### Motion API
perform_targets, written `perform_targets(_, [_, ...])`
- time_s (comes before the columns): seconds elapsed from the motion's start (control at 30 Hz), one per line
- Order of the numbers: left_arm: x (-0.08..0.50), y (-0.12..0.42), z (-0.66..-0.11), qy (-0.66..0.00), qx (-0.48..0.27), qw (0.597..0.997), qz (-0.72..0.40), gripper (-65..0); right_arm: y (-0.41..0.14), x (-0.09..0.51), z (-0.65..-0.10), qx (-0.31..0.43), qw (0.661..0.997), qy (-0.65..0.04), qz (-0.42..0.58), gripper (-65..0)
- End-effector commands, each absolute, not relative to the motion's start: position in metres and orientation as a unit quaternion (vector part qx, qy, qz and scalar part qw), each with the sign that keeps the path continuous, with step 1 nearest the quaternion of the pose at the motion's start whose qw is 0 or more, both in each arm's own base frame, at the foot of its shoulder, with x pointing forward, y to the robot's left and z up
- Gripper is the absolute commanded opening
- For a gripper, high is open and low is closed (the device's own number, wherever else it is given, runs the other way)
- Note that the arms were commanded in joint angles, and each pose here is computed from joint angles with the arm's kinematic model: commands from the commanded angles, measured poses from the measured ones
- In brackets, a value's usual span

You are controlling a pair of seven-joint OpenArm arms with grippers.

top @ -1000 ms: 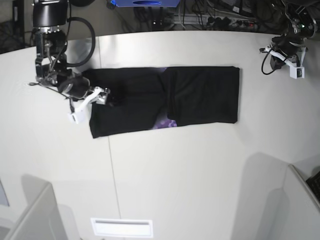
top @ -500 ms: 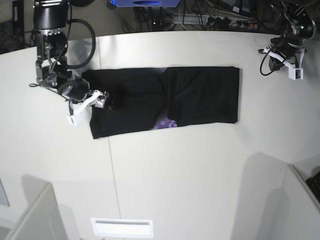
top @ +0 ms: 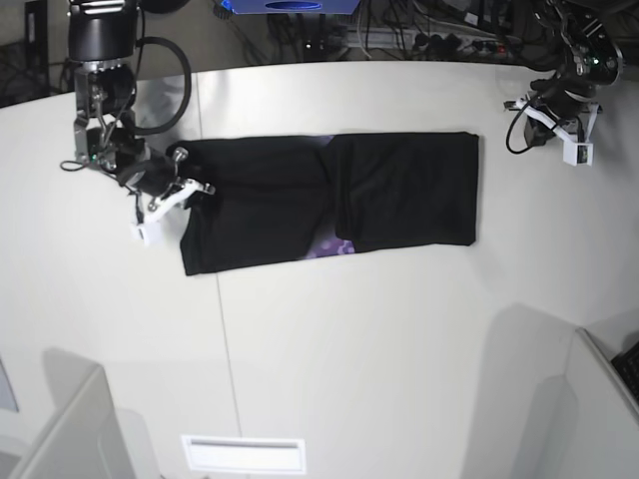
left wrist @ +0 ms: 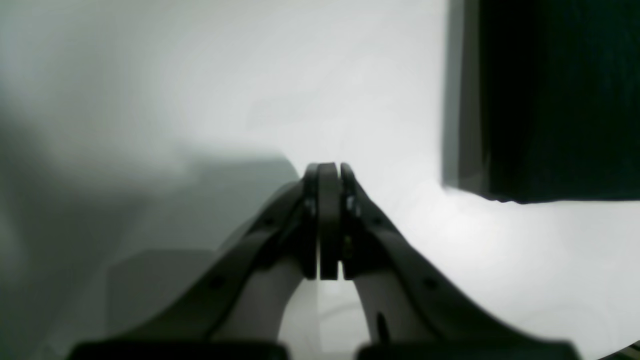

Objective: Fold the T-shirt properly
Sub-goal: 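Grasp the strip end with the right gripper and fold it toward the left gripper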

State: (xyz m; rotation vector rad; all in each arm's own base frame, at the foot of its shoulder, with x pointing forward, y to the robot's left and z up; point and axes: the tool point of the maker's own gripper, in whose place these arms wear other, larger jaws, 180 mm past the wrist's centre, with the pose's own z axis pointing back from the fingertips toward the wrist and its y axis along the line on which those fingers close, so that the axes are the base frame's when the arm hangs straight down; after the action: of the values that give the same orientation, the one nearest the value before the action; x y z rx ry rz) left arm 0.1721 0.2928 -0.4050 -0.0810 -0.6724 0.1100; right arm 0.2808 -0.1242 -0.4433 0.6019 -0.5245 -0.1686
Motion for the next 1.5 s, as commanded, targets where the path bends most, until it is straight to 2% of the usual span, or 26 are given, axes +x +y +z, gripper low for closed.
perform_targets(0.0, [0.180, 0.296, -0.394, -0.348, -0.035, 0.936, 0.045, -65.0, -0.129, 0.278, -0.445, 0.281, 0.925, -0.244, -0.075, -65.0])
perform_targets(0.43, [0.195, 0.259, -0.401, -0.342, -0.070, 0.937, -0.002, -65.0, -0.141, 0.281, -0.443, 0.264, 0.929, -0.249, -0.069, -65.0])
perform_targets(0.6, [0.205, 0.260, -0.400, -0.321, -0.007, 0.945, -0.067, -65.0, -0.143, 0.288, -0.427, 0.235, 0.931, -0.277, -0.033, -65.0])
perform_targets(0.73, [0.216, 0.256, -0.397, -0.332, -0.007, 0.941, -0.068, -65.0, -0.142, 0.294, -0.407, 0.187, 0.932, -0.310, 0.020, -65.0])
perform_targets(1.27, [0.245, 0.195, -0.397, -0.345, -0.064, 0.927, -0.134, -65.0, -0.102, 0.298, -0.354, 0.210, 0.912, -0.346, 0.070, -65.0])
perform_targets(1.47, [0.244, 0.195, -0.397, -0.343, -0.063, 0.927, -0.136, -65.0, -0.075, 0.294, -0.331, 0.234, 0.900, -0.357, 0.084, -65.0])
